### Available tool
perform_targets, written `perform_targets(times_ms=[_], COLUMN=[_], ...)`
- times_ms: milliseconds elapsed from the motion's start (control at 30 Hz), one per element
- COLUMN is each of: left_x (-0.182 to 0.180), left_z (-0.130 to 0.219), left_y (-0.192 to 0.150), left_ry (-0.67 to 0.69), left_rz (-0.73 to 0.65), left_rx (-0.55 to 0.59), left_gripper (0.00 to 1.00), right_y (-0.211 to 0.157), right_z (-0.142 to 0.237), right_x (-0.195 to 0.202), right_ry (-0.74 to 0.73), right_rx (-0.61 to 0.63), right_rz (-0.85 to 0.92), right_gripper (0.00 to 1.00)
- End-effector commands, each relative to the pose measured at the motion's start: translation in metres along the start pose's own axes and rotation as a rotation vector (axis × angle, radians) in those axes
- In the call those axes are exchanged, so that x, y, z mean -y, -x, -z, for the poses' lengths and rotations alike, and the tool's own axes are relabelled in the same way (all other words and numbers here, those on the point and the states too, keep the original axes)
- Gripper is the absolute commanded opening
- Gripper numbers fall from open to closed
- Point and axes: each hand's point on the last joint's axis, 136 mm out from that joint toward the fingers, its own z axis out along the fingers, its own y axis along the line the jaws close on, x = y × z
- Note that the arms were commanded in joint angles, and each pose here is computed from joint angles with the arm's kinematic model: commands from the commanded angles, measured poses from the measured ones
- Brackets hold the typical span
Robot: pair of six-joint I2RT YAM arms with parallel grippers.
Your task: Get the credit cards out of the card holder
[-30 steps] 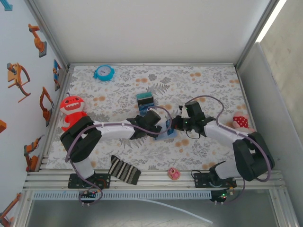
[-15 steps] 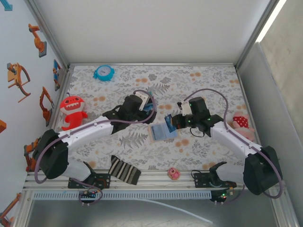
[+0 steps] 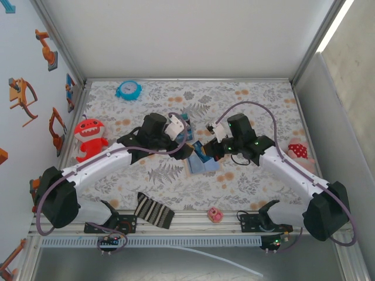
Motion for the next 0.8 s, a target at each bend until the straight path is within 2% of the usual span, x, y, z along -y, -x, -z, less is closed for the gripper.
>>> perform_targets(times_ms=[0,200,533,767], left_x=[0.026,0.039,0.051,0.056], left_z=[0.009,0.003,0.000,0.000], left_y=[0.011,0.006,0.000,-0.001], left_ry=[-0.163,-0.261,-0.351,-0.388], left_rz=[-0.079,-0.094,-0.123,-0.125], left_rx=[0.018,-0.024,-0.054,-0.053], left_gripper=[0.84,0.61,0.31,0.23], right_y=[0.005,0.005,0.011,0.016], right_z=[0.005,0.005,0.010,0.010], right_x=[-0.020,-0.029,-0.039,-0.045], right_ry=[0.066,0.095,0.132,0.170], right_rx=[-0.013,-0.026,-0.020,-0.003], right_rz=[0.084,0.120,0.158,0.172], right_gripper=[0.00,0.00,0.00,0.00])
